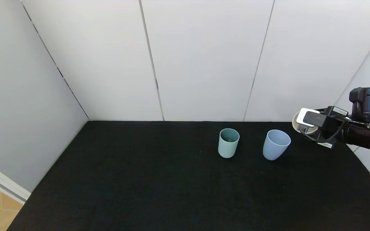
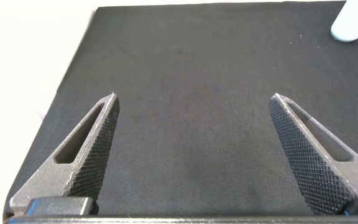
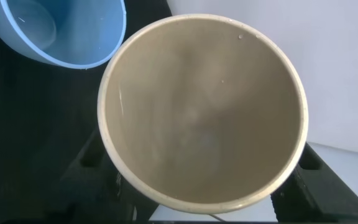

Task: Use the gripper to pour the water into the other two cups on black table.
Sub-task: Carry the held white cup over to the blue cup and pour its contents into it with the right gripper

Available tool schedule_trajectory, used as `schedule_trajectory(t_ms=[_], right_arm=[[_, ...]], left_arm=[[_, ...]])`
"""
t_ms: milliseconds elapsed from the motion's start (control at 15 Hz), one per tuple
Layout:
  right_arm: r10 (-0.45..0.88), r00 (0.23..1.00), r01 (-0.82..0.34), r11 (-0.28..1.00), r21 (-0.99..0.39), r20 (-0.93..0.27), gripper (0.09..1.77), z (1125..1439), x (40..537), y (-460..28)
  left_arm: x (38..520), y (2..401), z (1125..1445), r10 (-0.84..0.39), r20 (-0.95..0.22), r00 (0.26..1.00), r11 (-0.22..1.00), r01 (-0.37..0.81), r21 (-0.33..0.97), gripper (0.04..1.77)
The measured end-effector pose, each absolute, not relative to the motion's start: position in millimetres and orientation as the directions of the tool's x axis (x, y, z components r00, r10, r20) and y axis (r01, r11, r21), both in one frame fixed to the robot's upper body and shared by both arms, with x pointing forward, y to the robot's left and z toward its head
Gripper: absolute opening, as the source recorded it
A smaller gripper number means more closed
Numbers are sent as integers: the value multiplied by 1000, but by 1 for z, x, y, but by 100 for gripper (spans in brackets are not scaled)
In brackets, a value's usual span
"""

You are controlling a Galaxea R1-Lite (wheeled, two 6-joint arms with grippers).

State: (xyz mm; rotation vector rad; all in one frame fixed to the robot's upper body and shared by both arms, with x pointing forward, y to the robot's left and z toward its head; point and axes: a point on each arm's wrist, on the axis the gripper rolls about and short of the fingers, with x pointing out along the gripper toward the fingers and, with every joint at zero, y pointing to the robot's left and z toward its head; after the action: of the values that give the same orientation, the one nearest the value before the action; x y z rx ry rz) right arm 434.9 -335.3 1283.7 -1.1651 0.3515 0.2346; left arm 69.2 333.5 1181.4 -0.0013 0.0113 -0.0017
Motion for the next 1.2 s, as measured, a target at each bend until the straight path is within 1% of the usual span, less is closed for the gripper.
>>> schedule_trajectory(t_ms=[533, 1200], right_arm=[[-30, 916, -379, 266, -886, -400, 129, 1275, 449, -323], [-72, 927, -354, 151, -923, -367, 128, 1280, 465, -321]], left_arm=[[69, 334, 1181, -2, -11, 1000, 1000, 2, -1, 172], [69, 334, 1181, -2, -11, 1000, 1000, 2, -1, 172]])
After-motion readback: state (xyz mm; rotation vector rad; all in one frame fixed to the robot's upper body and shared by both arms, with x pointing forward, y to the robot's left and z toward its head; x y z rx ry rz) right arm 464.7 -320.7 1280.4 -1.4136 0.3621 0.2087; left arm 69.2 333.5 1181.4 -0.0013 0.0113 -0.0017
